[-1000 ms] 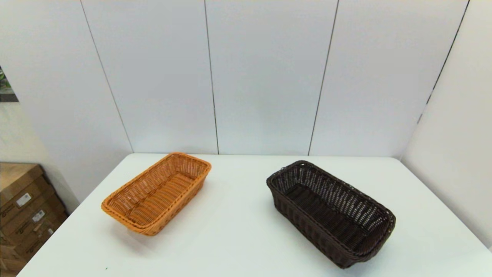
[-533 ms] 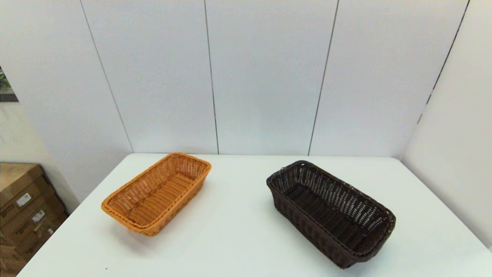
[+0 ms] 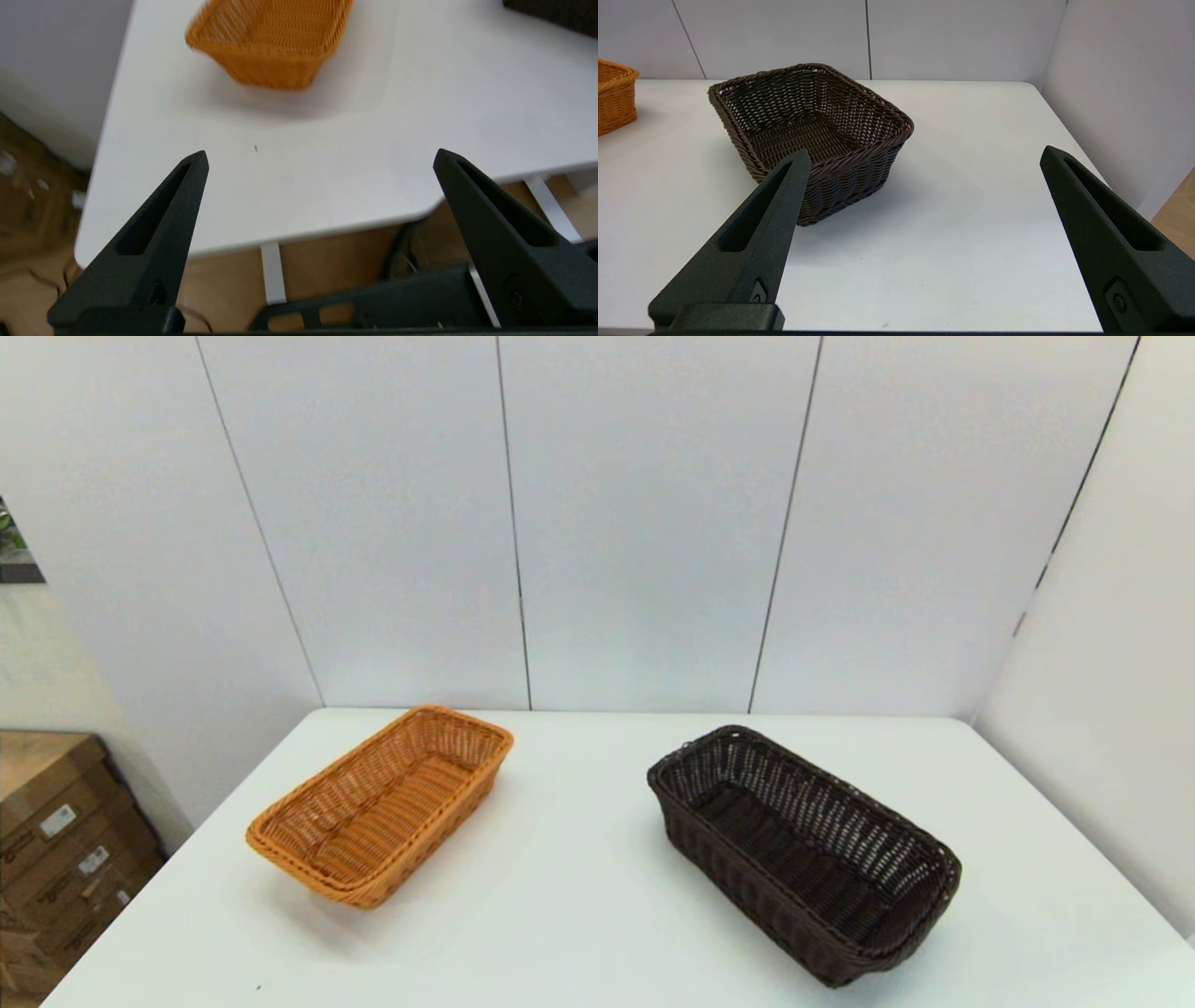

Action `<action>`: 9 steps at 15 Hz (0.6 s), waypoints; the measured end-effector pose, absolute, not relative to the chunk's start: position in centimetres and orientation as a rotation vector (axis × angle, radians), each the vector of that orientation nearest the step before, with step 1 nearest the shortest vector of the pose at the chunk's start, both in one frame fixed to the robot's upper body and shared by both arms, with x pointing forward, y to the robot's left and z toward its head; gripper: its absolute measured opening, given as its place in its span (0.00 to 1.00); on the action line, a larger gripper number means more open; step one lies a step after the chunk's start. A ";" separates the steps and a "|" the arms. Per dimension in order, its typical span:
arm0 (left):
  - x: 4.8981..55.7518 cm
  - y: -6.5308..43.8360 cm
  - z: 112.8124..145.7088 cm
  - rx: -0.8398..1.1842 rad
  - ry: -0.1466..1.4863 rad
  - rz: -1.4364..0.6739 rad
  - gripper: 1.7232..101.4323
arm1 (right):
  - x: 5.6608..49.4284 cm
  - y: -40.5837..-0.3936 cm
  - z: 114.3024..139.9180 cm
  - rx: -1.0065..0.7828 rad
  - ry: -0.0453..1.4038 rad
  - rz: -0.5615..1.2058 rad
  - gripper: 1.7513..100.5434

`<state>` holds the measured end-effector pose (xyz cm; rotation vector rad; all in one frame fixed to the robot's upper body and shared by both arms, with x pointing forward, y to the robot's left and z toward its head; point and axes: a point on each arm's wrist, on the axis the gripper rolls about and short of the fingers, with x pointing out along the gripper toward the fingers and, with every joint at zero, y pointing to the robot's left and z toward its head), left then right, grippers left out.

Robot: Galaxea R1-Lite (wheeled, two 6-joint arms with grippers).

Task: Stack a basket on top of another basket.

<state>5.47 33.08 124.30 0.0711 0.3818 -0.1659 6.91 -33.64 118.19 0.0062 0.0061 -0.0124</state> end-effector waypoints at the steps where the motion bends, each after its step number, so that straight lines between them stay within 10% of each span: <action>1: 6.0 33.1 125.2 0.059 0.426 -0.165 0.96 | 6.9 -33.6 118.2 0.006 0.006 -0.012 0.97; 9: 16.4 33.1 132.2 -0.128 0.750 -0.080 0.96 | 6.9 -33.6 118.2 0.005 0.006 -0.012 0.97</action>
